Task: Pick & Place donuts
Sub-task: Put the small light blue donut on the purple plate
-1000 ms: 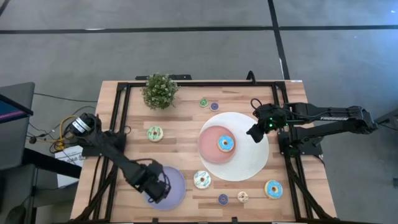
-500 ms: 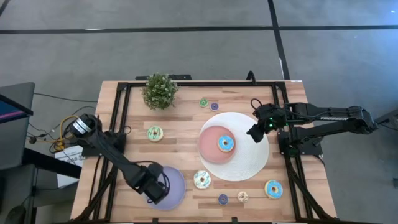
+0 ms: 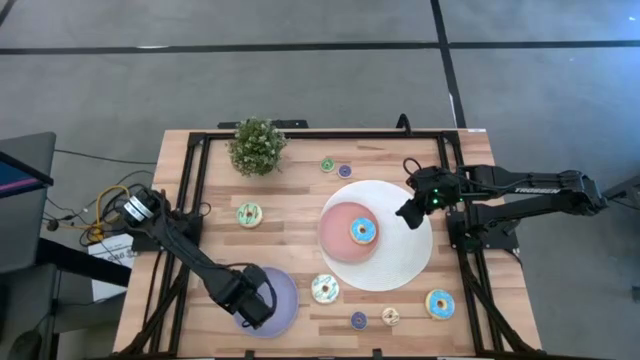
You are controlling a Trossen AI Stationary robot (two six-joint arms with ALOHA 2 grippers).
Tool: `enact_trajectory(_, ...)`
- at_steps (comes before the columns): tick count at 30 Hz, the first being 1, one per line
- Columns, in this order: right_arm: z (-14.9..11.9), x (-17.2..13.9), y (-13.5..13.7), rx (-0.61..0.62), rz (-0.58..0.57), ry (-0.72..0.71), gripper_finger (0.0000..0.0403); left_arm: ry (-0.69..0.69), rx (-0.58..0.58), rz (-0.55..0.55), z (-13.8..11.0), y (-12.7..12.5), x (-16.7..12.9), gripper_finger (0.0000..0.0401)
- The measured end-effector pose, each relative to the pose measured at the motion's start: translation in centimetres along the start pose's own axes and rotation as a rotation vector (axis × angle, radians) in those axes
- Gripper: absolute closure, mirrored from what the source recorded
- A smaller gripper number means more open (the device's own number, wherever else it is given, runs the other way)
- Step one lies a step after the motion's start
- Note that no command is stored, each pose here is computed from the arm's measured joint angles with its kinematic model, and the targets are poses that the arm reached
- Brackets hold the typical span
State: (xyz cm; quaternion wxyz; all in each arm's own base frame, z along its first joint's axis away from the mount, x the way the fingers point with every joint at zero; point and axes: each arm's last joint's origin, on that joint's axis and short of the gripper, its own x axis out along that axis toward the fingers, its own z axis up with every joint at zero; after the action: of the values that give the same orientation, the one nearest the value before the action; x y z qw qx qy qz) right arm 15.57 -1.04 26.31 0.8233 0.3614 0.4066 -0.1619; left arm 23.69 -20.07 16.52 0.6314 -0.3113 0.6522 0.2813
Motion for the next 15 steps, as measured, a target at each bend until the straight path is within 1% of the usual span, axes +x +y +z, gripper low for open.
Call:
enact_trajectory(9, 0.22, 0.0, 0.21, -0.002, 0.021, -0.023, 0.029, 0.02, 0.052, 0.003, -0.06, 0.03, -0.01, 0.0177)
enact_trajectory(15, 0.32, -0.01, 0.3, -0.003, 0.031, -0.033, 0.029, 0.021, 0.059, 0.003, -0.06, 0.03, -0.02, 0.0164)
